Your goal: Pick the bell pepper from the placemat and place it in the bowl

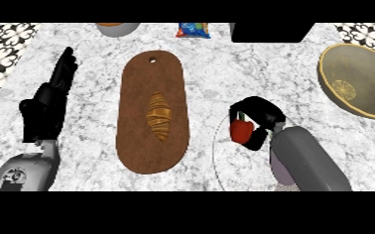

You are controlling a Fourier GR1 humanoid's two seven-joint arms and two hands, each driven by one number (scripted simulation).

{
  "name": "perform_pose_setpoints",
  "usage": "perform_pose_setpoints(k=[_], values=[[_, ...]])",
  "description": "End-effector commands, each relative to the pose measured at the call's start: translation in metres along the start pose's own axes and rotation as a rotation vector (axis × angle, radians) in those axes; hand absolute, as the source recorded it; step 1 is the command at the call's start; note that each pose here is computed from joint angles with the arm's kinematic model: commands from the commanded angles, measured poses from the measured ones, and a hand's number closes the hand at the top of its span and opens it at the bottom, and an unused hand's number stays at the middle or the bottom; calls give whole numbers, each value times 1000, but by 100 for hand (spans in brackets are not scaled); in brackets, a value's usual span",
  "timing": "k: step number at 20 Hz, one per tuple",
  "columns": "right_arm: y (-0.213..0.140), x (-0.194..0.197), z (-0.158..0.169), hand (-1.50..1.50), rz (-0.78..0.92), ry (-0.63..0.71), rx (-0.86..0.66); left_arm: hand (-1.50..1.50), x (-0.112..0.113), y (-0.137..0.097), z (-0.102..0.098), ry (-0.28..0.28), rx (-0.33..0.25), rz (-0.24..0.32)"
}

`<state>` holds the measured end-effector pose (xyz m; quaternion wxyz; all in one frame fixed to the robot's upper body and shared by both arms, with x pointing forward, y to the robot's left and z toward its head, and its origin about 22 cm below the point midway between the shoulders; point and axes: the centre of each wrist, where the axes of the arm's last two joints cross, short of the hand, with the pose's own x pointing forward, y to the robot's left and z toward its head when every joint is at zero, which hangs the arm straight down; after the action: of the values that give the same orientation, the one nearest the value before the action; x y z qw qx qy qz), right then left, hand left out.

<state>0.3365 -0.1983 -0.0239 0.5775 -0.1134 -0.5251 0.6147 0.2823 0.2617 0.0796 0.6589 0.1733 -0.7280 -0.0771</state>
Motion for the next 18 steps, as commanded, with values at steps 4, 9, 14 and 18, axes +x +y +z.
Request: perform_pose_setpoints(k=[4,9,14,18], values=[[-13,-13,18,150,13,-76,-56,0,2,10,-2,2,11,5],[93,47,76,150,88,-256,39,0,-14,21,6,42,58,-6],[92,73,147,150,-16,-302,-72,0,-13,28,5,44,56,-10],[67,79,193,150,-142,-361,-275,0,-11,28,11,45,67,-8]])
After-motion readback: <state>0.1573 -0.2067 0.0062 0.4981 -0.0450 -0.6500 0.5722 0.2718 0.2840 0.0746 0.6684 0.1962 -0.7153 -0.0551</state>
